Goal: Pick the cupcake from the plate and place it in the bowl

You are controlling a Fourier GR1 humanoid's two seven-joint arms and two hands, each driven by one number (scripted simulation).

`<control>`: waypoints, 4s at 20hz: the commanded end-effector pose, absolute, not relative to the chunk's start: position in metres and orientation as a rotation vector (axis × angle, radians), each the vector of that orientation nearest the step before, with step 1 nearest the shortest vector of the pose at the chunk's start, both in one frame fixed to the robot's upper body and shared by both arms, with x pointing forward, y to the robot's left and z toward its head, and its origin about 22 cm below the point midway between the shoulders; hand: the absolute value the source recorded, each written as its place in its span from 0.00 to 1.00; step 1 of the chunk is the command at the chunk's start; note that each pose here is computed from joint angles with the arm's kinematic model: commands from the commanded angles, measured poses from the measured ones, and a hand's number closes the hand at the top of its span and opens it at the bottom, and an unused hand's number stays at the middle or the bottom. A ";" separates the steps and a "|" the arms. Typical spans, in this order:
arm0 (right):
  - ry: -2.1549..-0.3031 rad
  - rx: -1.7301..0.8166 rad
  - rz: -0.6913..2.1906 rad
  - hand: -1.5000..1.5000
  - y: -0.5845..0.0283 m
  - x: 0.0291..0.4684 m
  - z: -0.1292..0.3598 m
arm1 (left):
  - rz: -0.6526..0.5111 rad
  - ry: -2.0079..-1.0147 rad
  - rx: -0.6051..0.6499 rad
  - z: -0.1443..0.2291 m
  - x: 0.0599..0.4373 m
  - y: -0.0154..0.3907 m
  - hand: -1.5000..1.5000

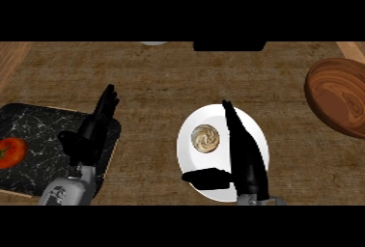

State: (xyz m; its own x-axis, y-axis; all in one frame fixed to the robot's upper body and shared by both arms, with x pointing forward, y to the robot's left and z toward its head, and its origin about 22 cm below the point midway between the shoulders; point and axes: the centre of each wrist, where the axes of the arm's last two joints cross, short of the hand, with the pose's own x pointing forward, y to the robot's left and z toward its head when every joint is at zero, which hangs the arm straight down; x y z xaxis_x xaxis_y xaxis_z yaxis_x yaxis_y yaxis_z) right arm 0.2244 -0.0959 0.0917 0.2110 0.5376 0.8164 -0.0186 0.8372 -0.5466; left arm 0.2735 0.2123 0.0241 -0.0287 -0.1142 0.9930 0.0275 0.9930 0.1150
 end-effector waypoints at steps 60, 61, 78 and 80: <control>-1.517 0.170 1.131 1.00 -0.208 0.197 -0.007 | -0.073 -1.573 0.098 0.031 0.269 0.235 0.50; -1.562 0.211 1.139 1.00 -0.220 0.194 0.002 | -0.071 -1.566 0.115 0.021 0.264 0.236 0.50; -2.097 0.090 1.028 1.00 -0.401 0.179 0.190 | -0.044 -1.574 0.123 0.019 0.261 0.240 0.50; -2.102 0.031 0.987 1.00 -0.414 0.179 0.213 | -0.072 -1.576 0.124 0.018 0.255 0.233 0.50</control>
